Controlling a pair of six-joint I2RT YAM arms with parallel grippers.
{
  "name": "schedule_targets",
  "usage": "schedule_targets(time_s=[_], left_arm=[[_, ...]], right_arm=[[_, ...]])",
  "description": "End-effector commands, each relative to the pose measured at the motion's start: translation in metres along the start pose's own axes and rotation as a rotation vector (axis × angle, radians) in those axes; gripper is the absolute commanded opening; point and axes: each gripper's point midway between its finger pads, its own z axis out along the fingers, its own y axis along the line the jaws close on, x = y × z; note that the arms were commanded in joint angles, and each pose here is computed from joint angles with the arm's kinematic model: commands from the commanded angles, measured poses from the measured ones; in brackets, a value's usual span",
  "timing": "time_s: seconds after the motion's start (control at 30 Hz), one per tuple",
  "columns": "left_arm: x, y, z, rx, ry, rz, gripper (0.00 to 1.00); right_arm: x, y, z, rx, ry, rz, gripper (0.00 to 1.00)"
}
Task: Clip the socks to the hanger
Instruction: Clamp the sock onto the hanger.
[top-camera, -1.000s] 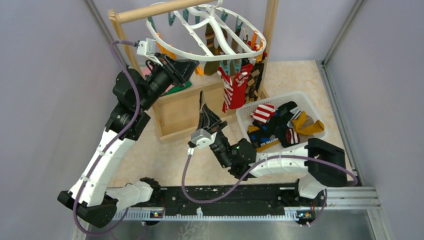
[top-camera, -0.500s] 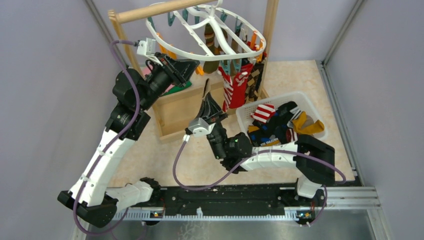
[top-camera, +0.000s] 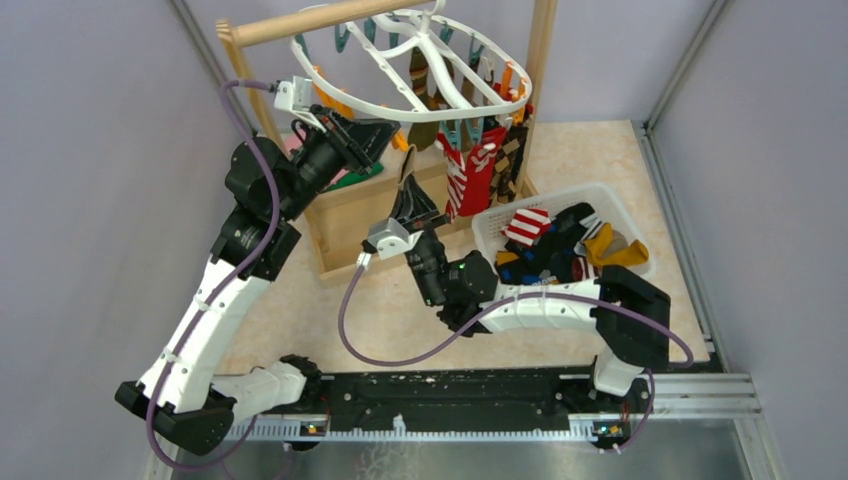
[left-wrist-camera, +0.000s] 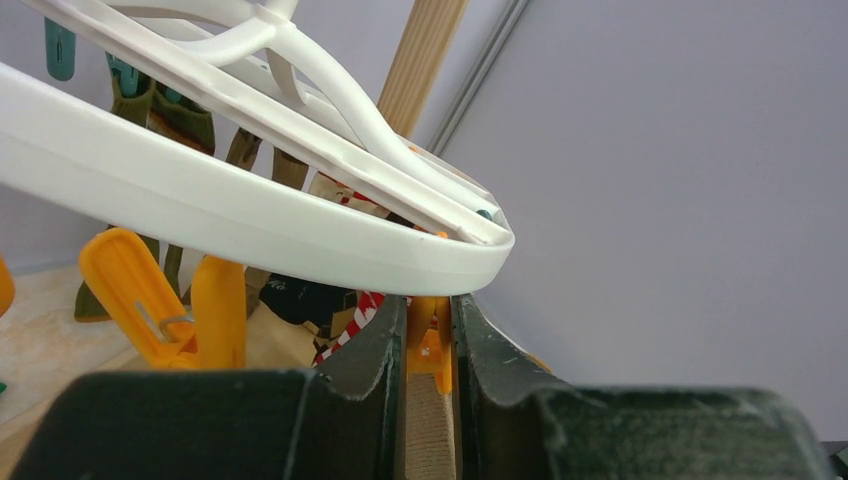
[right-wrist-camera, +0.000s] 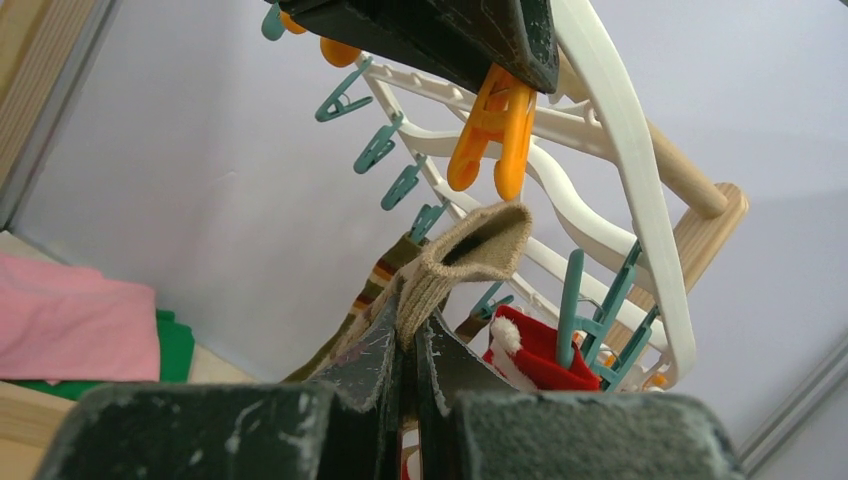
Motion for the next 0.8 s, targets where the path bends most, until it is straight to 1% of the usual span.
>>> schedule_targets(time_s=[0.0, 0.4, 0.77], left_arm=[[-0.015, -0.013, 0.002, 0.049, -0.045, -0.005, 0.08], [-0.011, -0.012, 0.003, 0.048, -0.032, 0.002, 0.08], [-0.006, -0.009, 0.003, 0.04, -0.019, 0.008, 0.08]], right_arm=[[-0.01, -0.006, 0.014, 0.015, -0.009, 0.05, 0.0], [-0.011, -0.007, 0.017, -0.004, 0.006, 0.052, 0.0], [-0.017, -0.019, 0.023, 0.014, 0.013, 0.053, 0.0]])
